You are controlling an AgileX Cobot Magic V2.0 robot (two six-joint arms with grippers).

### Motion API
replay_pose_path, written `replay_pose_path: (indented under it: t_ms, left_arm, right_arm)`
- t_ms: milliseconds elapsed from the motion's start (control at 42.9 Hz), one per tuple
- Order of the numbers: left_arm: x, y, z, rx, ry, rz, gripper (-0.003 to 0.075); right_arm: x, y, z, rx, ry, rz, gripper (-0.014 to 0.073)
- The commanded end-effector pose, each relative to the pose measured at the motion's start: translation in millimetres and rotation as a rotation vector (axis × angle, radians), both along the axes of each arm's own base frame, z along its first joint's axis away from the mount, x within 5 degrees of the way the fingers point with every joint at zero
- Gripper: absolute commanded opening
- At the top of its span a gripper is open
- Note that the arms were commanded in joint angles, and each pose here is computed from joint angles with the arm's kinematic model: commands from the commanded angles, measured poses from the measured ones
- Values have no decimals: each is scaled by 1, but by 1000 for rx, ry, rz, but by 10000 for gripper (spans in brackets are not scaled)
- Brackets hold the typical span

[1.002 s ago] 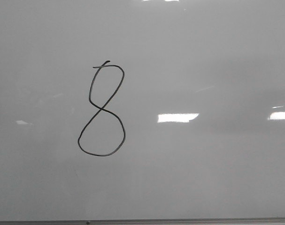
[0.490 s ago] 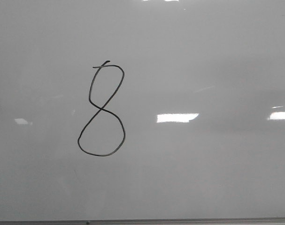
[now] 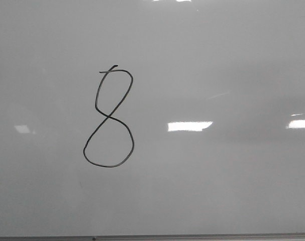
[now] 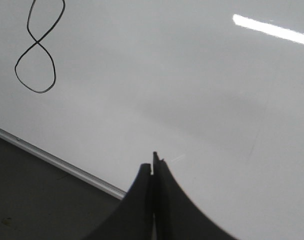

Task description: Write number 8 on whiteboard

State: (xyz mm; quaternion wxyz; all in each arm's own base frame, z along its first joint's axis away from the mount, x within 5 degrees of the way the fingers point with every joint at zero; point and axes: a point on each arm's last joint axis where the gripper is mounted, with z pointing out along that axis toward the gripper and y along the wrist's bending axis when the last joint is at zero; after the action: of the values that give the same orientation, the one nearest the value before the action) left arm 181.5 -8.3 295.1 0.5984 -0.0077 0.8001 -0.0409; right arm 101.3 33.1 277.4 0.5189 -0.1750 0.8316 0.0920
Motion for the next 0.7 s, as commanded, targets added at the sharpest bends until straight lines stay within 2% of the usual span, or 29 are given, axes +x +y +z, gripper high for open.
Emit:
replay_pose_path:
  t_ms: [0, 117, 490, 676]
  left_arm:
    - [-18, 0, 18, -4, -97, -6, 146]
    - [-40, -2, 17, 13, -125, -40, -15]
    - [-106, -11, 20, 4, -255, -160, -21]
    - [-116, -10, 24, 6, -307, -160, -21]
  right_arm:
    - [3, -1, 13, 31, -72, -32, -68]
    - [3, -1, 13, 31, -72, -32, -68]
    - [3, -1, 13, 31, -71, -32, -68]
    - [3, -1, 13, 31, -71, -32, -68]
